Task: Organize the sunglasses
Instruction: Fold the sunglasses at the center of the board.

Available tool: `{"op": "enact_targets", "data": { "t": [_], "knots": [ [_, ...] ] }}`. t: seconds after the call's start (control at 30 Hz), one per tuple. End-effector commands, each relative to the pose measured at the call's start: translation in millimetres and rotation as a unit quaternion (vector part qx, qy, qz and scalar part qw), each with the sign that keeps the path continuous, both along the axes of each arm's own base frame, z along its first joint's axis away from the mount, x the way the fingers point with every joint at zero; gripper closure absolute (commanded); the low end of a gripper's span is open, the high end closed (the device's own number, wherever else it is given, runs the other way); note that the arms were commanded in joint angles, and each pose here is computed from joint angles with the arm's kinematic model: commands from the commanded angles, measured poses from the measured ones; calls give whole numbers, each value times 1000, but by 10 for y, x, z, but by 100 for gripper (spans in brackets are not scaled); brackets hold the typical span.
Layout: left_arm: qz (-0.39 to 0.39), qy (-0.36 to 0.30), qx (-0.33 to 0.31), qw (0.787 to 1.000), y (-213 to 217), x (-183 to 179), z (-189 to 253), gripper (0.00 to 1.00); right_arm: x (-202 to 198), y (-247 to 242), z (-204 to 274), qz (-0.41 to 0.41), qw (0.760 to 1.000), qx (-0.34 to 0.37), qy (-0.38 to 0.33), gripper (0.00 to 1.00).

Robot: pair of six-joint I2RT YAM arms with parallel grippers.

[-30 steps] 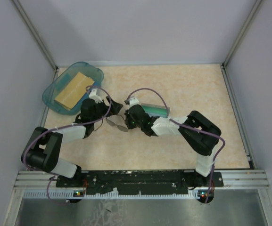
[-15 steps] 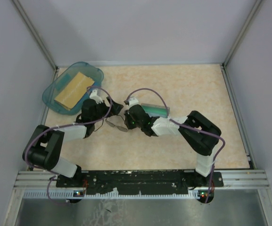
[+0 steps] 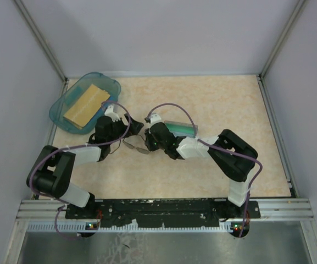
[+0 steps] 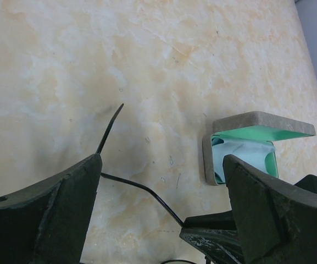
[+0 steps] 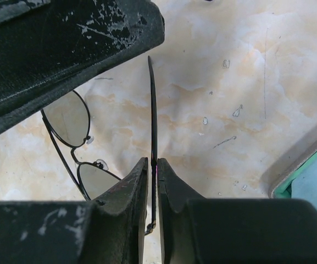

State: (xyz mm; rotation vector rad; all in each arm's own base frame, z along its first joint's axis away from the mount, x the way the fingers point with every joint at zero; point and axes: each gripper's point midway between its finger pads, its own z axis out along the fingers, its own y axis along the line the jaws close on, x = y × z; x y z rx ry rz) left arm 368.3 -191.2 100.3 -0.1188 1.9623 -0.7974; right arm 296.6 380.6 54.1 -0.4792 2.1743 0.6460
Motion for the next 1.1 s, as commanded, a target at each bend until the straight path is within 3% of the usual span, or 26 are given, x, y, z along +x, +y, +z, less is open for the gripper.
{"op": "enact_targets", "data": {
  "t": [0.0,0.67,1.07],
  "knots": [
    [3,3,2,1000,28,4,-72,3,49,77,370,5,999,37,-37,88],
    [-6,-7,-13,1000,-5,-47,60,3,21,98,368,11,998,39,-37,89],
    [37,-8,11,999,179,-13,-3,2,30,105,386,12,998,38,-40,86]
  ]
}}
